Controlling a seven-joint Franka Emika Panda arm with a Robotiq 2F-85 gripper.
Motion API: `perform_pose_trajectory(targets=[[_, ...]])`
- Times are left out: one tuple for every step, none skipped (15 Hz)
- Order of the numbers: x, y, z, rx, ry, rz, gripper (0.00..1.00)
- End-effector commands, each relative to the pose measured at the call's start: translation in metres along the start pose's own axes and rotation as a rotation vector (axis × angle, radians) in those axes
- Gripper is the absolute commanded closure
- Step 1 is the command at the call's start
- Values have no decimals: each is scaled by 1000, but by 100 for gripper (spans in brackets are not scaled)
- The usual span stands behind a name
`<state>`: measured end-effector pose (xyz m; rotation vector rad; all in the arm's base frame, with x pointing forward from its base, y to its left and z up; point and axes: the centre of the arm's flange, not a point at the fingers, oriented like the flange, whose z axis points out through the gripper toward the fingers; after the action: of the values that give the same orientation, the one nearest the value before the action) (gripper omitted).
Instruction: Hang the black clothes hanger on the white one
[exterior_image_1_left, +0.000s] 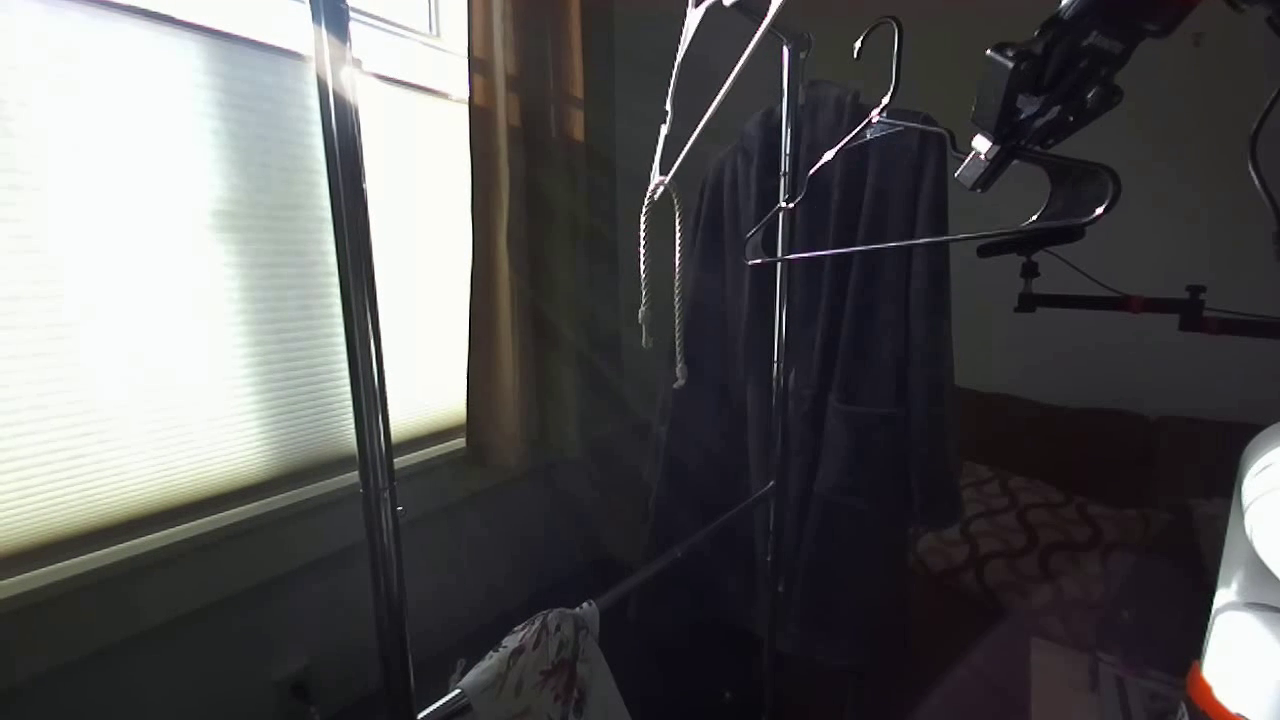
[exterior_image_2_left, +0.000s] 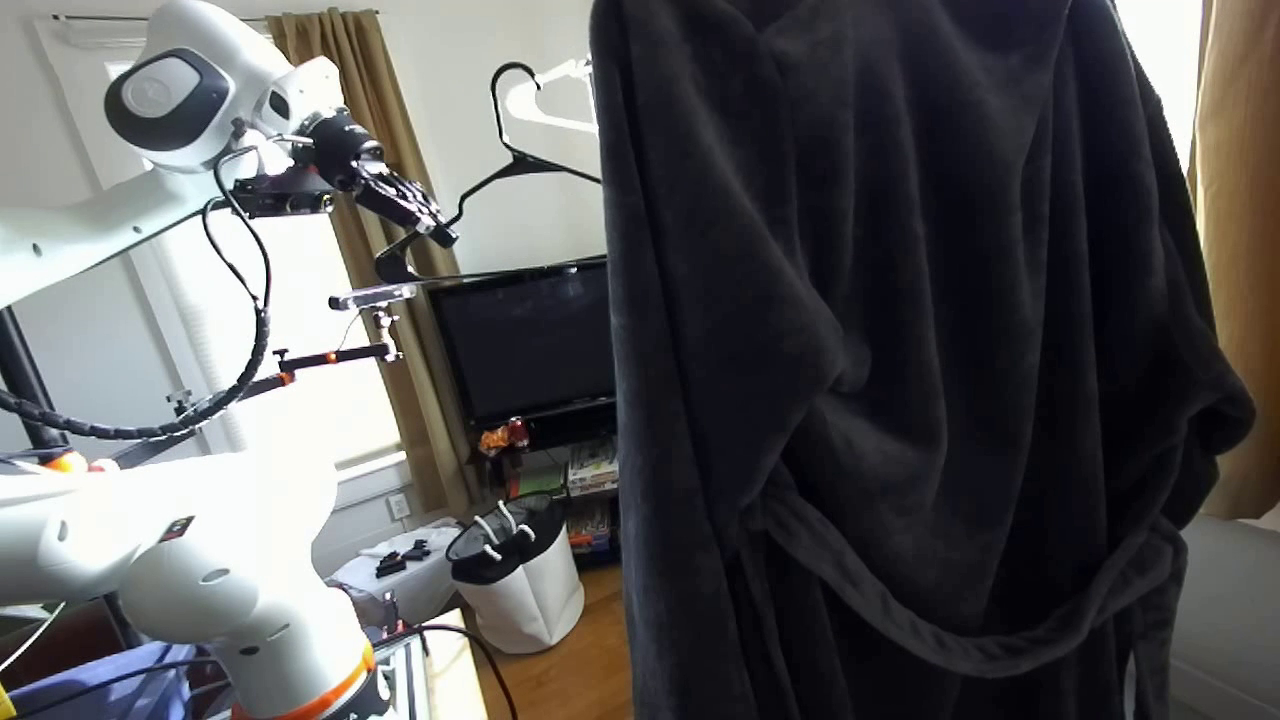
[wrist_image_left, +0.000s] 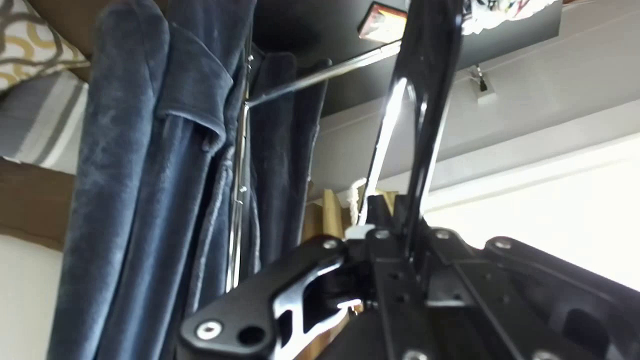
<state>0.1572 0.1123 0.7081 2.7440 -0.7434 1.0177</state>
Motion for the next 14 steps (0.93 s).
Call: perform_pose_trajectory(targets=[[12,-11,-24,111,69,-153,98],[14,-11,-27,149,90,-184,98],[17,-10,-29,188,115,-210,98],[21,-9,-30,229,137,-231,98],[27,-6,-27,276,158,-242,98],[33,-3,-23,322,174,-246,98],[41,3,-16,369,186,-246,98],[49,8,-10,418,200,-240,98],[58,13,-1,466,210,-237,98],[68,17,7,512,213,-236,98],[75,20,15,558,211,-231,98],[82,21,19,599,201,-233,98],[87,22,27,638,185,-233,98],[91,22,31,665,165,-237,98]])
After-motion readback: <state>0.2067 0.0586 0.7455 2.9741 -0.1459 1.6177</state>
